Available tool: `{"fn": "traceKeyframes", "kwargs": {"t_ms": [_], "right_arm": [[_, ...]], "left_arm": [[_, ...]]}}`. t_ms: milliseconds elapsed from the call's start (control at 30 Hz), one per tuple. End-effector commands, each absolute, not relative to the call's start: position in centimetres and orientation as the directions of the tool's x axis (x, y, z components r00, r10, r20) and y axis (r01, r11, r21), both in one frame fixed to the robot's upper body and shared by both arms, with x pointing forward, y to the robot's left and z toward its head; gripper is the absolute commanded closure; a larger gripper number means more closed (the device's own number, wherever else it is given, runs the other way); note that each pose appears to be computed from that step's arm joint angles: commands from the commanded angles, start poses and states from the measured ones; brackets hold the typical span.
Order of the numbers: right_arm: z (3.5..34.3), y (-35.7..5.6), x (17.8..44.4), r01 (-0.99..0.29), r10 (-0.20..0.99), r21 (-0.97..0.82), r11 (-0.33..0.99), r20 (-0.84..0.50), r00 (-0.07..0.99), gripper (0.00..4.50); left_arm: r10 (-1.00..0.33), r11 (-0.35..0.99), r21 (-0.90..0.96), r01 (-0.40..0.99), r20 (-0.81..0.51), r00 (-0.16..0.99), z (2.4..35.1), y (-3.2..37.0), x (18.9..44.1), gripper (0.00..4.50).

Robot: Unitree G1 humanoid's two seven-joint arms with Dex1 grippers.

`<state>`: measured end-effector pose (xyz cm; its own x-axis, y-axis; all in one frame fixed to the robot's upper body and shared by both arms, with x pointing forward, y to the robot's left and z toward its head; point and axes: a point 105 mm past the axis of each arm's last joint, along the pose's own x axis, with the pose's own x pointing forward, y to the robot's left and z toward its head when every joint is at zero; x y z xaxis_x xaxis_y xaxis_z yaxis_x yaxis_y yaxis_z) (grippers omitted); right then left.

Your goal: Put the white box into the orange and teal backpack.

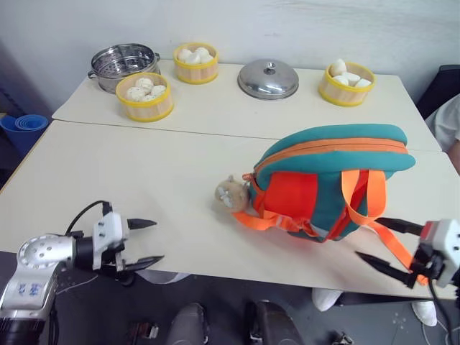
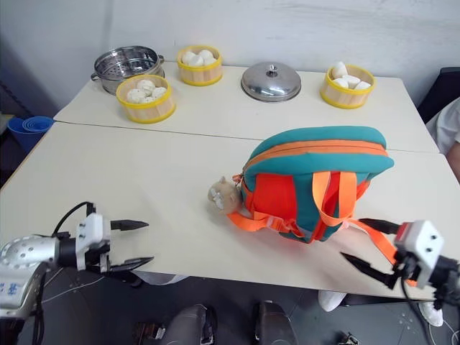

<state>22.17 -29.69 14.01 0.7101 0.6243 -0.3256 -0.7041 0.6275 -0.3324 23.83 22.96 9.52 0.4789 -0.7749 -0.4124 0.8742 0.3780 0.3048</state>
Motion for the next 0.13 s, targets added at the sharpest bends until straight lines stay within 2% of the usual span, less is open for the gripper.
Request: {"fn": "traceKeyframes", "kwargs": {"t_ms": [33,133], "right_arm": [[13.9,-30.1,23.3,-0.725,0.637,-0.371,0.580,-0.348,0.688,0.01],[14.0,-29.6,24.3,-0.735,0.658,-0.395,0.552,-0.335,0.674,0.01]], "left_arm": [[-0.773,0.408,0.373,0.833,-0.344,0.533,10.1,22.4,23.9,0.00],[-0.778,0.440,0.377,0.815,-0.291,0.556,10.4,21.9,23.7,0.00]]}}
